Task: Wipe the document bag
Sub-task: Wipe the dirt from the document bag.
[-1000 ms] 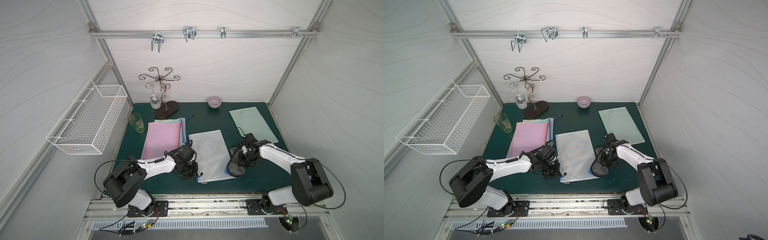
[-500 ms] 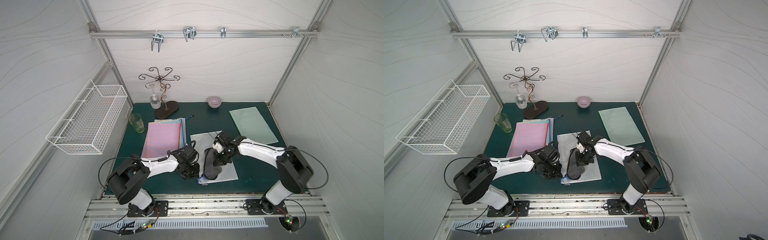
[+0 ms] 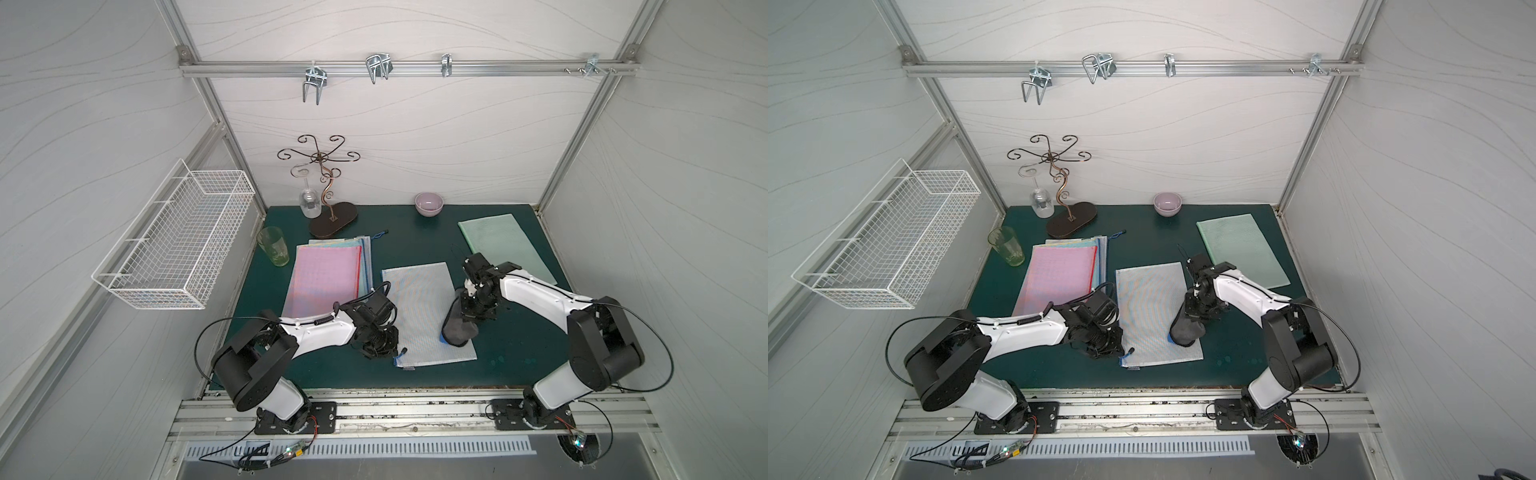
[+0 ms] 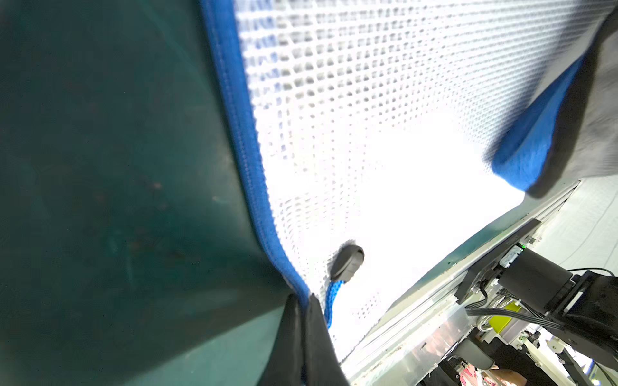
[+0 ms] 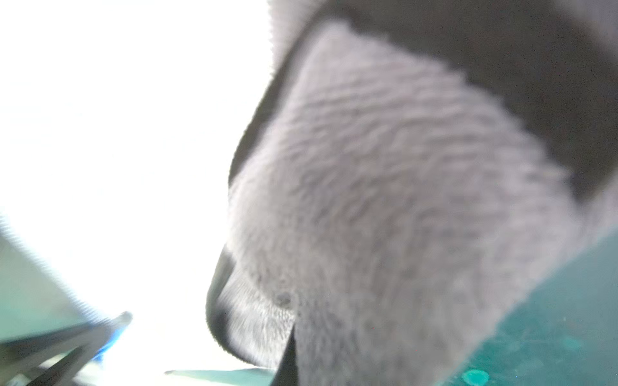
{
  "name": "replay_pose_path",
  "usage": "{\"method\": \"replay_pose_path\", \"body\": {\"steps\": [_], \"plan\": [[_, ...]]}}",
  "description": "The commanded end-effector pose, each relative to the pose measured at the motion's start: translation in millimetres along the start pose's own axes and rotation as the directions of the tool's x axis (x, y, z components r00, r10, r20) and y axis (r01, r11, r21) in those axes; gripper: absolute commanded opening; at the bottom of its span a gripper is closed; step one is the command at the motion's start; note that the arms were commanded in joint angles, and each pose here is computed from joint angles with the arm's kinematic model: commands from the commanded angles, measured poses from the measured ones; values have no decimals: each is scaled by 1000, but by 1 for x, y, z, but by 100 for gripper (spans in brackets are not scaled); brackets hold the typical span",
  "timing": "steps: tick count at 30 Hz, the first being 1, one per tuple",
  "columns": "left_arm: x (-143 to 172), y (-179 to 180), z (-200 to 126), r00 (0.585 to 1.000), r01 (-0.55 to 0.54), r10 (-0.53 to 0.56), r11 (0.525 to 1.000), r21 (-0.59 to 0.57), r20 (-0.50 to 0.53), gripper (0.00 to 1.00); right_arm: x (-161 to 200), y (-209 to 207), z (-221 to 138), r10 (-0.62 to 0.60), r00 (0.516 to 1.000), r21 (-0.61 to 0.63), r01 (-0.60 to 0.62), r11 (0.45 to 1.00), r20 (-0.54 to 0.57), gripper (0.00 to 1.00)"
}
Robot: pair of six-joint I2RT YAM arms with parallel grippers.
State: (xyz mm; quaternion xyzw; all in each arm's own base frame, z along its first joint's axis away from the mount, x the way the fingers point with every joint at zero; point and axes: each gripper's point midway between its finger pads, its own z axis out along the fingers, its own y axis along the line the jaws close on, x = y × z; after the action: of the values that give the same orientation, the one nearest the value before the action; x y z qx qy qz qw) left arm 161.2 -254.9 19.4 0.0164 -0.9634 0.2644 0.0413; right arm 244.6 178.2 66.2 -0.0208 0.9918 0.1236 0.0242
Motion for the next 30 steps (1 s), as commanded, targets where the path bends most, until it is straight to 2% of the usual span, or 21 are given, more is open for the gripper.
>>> {"method": "replay_pose_path", "body": {"steps": [1,5,8,10,13,16,19,21,24,27,30], "plan": [[-4,-5,-4,1000,-17,16,1000,17,26,0,-27,66,-13,-162,985,-180,171,969,60,0],[-2,-4,-4,1000,-15,14,1000,21,25,0,-42,140,-1,-286,958,-378,278,883,35,0],[-2,-4,-3,1000,-13,13,1000,23,21,0,-55,173,26,-315,949,-482,269,834,-15,0],[-2,-5,-4,1000,-13,12,1000,24,23,0,-72,178,45,-292,956,-505,232,831,-40,0],[-1,-4,-6,1000,-5,4,1000,28,28,0,-101,155,72,-258,965,-399,219,890,-45,0],[1,-2,-7,1000,3,-4,1000,27,31,0,-130,78,78,-138,990,-114,136,984,-11,0],[2,-1,-9,999,8,-10,999,32,40,0,-141,-6,56,-2,998,141,-6,990,58,0],[2,0,-9,999,12,-13,999,32,42,0,-138,-30,39,7,995,210,-27,977,96,0],[2,0,-9,999,12,-13,999,32,43,0,-122,5,21,-123,988,134,110,985,92,0],[1,-1,-10,999,9,-10,1000,30,46,0,-73,84,24,-299,954,-90,297,951,-17,0],[-1,-4,-12,998,6,-7,999,33,55,0,-16,130,33,-361,925,-247,324,913,-120,0]]}}
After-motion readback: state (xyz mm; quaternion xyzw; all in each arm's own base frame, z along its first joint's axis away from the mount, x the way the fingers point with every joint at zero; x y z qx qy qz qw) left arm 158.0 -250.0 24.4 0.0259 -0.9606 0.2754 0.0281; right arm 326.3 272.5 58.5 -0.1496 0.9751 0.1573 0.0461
